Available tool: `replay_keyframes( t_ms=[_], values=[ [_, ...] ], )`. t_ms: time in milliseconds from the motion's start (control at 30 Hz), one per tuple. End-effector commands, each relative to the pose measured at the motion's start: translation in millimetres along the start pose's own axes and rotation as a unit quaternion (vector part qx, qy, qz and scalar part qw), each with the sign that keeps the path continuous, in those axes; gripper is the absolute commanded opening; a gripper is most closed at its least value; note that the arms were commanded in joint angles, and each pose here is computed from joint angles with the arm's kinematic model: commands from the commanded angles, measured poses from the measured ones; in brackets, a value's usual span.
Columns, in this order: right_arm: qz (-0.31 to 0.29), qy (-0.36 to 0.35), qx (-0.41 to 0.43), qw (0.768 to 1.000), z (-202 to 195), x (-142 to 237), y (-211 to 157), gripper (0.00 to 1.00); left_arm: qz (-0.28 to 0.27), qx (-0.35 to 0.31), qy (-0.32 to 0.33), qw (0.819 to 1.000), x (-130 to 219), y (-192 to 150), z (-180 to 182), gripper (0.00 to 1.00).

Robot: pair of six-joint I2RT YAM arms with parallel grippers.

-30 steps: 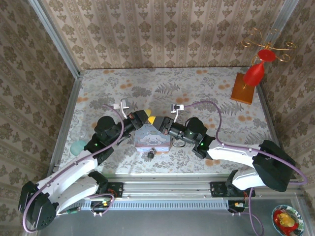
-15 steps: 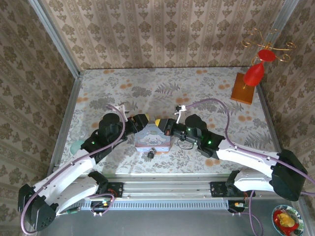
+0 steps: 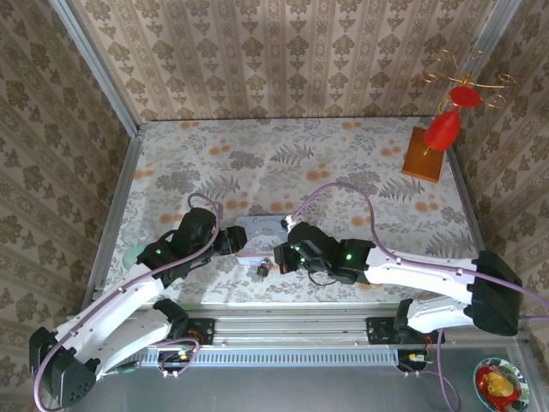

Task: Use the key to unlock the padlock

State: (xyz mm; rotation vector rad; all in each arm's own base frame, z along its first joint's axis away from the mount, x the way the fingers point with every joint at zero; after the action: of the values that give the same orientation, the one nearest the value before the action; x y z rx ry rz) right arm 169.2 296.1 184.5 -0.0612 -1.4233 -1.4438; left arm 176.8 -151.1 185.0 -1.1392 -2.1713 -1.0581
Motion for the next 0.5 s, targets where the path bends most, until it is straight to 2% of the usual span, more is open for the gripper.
replay_keyframes(
  t_ms=[0,167,467],
  values=[
    [0.038,-0.023,0.03,0.999,-1,-12,-18,0.0,0.019,-0.029,0.018,0.999,1,-14,14,0.67],
    [0.074,-0.029,0.04,0.996,0,-34,-33,0.0,0.034,-0.051,0.02,0.998,0,-30,19,0.68],
    [0.087,-0.045,0.053,0.994,-2,-53,-38,0.0,0.044,-0.06,0.015,0.997,-11,-49,28,0.69]
  ],
)
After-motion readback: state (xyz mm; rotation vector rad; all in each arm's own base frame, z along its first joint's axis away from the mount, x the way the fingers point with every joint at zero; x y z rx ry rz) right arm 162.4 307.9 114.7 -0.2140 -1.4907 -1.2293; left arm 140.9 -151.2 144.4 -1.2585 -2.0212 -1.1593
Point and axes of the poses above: each hand's point on the last joint's axis, 136 mm out from that joint toward the fingers, its own x axis back along the fingers, its own z axis along the line the jaws close on, y = z × x, the point moved 5 cm from there along x, back along the fingers, and after that the axes turned 15 degrees about x, right-handed, at the moved point
